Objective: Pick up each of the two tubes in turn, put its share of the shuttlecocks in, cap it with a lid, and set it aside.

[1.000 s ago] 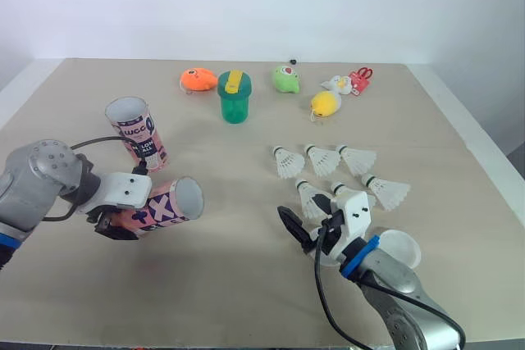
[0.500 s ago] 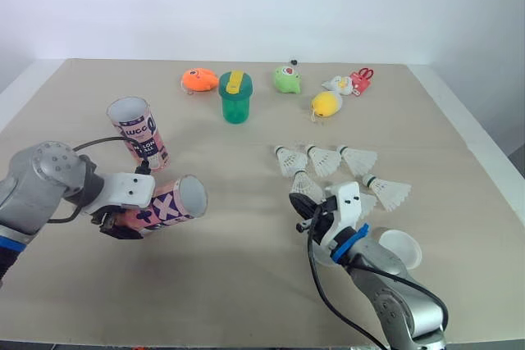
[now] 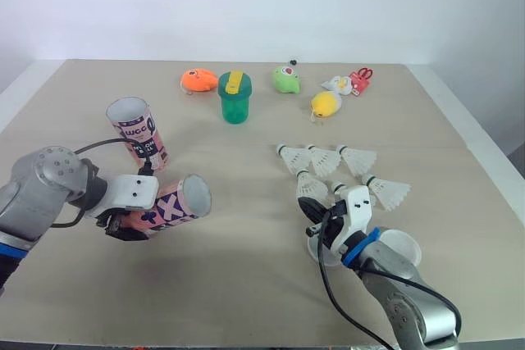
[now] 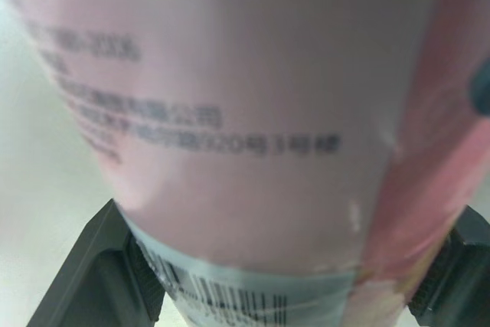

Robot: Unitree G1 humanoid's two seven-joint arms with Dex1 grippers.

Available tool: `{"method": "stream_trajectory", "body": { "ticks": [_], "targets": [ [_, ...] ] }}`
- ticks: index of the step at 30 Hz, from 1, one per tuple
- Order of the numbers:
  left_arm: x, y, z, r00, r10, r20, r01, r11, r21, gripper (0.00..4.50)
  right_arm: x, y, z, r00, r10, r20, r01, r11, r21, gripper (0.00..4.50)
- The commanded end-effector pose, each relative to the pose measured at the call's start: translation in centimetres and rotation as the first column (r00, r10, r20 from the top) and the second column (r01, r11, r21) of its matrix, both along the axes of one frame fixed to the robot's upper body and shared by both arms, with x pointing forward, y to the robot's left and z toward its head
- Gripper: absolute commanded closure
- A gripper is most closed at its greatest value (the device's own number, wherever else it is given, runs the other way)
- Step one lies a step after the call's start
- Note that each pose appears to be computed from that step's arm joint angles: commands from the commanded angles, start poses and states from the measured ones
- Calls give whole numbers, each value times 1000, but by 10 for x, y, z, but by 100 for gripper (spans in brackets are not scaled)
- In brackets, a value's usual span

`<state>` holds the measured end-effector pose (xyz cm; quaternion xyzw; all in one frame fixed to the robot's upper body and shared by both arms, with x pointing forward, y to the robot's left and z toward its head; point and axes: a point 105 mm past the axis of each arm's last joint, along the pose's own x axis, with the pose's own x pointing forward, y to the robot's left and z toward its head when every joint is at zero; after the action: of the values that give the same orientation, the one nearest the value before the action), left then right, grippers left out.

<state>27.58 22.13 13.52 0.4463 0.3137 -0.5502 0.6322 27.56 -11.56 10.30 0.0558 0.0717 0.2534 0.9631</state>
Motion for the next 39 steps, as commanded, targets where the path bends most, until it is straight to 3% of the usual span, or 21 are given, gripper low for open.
{"method": "stream_trajectory", "body": {
  "ticks": [1,9,27,39],
  "targets": [
    [-4,-8,-2,1000,-21,-15,20,999,-31,106,3,6,22,998,-3,59,1,999,38,364],
    [-5,-11,-3,1000,-19,-16,18,999,-41,106,10,2,18,998,-70,4,70,997,27,8],
    [-6,-15,-4,1000,-17,-14,16,998,-62,106,36,-4,17,972,-232,-41,235,963,131,8],
    [-8,-18,-4,1000,-16,-17,14,997,-74,106,40,-3,12,967,-247,-67,255,953,165,8]
  ]
}}
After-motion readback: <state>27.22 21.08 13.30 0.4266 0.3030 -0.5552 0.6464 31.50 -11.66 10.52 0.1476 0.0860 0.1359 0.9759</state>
